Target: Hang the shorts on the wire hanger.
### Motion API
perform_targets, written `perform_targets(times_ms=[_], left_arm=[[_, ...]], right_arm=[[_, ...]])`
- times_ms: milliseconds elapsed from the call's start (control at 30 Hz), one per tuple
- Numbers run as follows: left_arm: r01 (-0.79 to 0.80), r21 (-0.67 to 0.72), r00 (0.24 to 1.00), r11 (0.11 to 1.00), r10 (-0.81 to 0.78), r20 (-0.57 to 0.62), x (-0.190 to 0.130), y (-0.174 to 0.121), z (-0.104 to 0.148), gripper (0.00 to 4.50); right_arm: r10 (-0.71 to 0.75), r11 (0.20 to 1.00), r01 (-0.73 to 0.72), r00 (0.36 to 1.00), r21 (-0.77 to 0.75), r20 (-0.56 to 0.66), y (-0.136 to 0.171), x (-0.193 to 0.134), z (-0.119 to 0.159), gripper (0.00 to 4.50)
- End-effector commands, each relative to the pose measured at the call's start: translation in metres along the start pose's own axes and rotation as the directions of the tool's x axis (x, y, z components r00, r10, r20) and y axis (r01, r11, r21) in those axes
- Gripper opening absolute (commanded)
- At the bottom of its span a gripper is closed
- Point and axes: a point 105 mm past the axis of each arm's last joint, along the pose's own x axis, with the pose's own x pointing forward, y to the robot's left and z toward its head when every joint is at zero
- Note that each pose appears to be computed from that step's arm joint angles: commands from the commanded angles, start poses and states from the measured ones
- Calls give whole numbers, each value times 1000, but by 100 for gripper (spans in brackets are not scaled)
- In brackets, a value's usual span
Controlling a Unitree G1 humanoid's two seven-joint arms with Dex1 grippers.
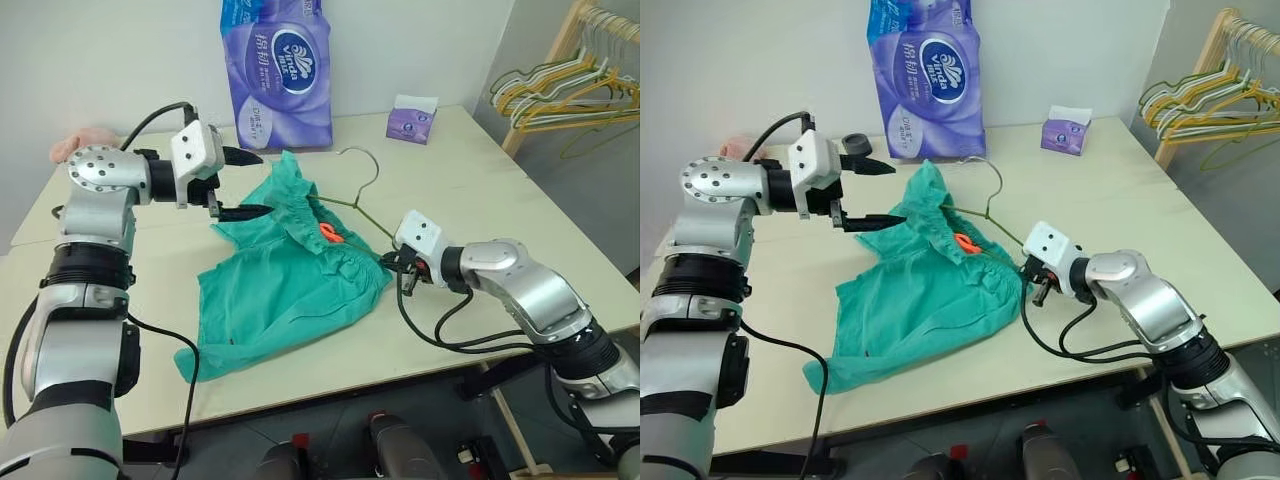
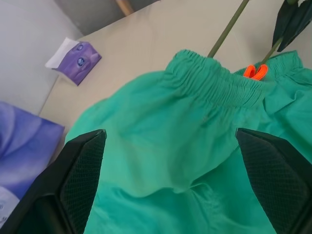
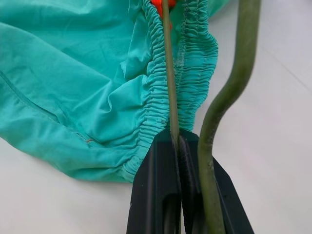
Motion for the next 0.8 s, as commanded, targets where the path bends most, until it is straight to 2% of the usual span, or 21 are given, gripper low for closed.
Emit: perform_targets(times_ms=[33,200,600,700,800], left_arm=[[32,73,999,997,-32,-1,5,1,9,448],[152,80,987,985,-148,-61,11,-20,-5,448],[217,90,972,972,-207,-111,19,-32,-18,448],[238,75,968,968,-230,-97,22,-37,-17,388],[259,65,963,964,-252,-90,22,-41,-17,298]], right_arm=[[1,995,3,999,-102,43,3,-5,15,0],[-2,981,13,998,-192,59,4,-7,22,0],[7,936,31,994,-350,107,6,-12,41,0],[14,924,31,993,-381,115,8,-13,44,0],[18,910,32,993,-413,116,9,-13,45,0]])
